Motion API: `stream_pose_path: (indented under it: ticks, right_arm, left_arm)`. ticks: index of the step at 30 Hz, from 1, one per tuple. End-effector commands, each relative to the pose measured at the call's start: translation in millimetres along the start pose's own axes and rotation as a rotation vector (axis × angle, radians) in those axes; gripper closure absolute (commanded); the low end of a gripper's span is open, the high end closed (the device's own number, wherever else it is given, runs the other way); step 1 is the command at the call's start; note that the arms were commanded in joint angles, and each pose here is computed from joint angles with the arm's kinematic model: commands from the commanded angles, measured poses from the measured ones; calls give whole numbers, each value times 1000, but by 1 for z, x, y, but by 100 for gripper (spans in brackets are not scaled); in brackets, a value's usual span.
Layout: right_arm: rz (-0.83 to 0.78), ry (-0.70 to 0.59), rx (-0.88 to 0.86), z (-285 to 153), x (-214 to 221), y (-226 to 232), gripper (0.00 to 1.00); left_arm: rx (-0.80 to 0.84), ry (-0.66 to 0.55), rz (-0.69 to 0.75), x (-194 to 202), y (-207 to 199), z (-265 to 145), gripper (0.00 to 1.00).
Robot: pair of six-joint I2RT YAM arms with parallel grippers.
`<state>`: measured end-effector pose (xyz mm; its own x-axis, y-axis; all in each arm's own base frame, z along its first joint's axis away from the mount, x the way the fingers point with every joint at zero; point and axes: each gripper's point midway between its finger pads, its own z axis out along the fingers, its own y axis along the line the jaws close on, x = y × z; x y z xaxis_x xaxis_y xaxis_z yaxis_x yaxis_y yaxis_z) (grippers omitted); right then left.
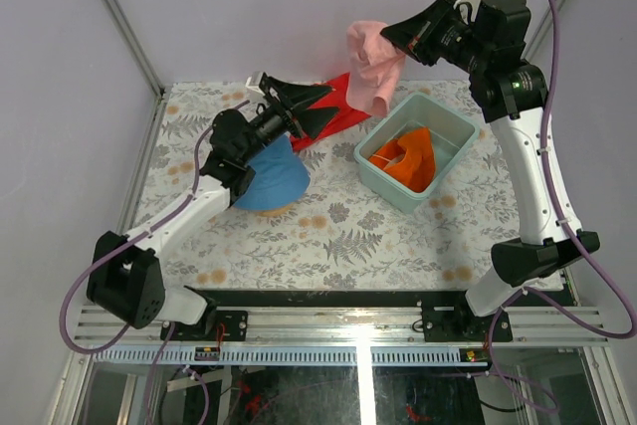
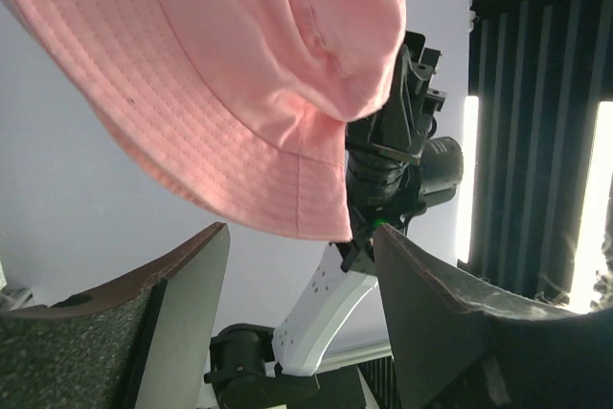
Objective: Stack the hats
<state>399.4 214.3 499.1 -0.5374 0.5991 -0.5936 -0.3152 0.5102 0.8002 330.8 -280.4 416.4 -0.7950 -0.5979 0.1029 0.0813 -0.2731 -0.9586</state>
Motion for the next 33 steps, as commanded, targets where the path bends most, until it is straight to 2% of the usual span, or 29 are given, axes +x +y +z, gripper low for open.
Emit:
stream_pose_path:
  ticks: [1, 16, 27, 30, 33]
  right_arm:
    - [-17, -49, -129, -19, -16, 43, 100]
    - [-13, -39, -140, -17, -14, 43, 100]
    - [9, -15, -171, -24, -10, 53, 100]
    - [11, -9, -167, -28, -7, 52, 100]
    - [13, -6, -160, -29, -5, 50, 100]
  left_arm:
    - [115, -9, 14, 3, -28, 19, 38]
    - [96, 21, -30, 20, -12, 35, 38]
    - [75, -3, 18, 7, -6, 56, 40]
    - [76, -13, 30, 2, -6, 62, 44]
    - [78, -16, 42, 0, -6, 66, 60]
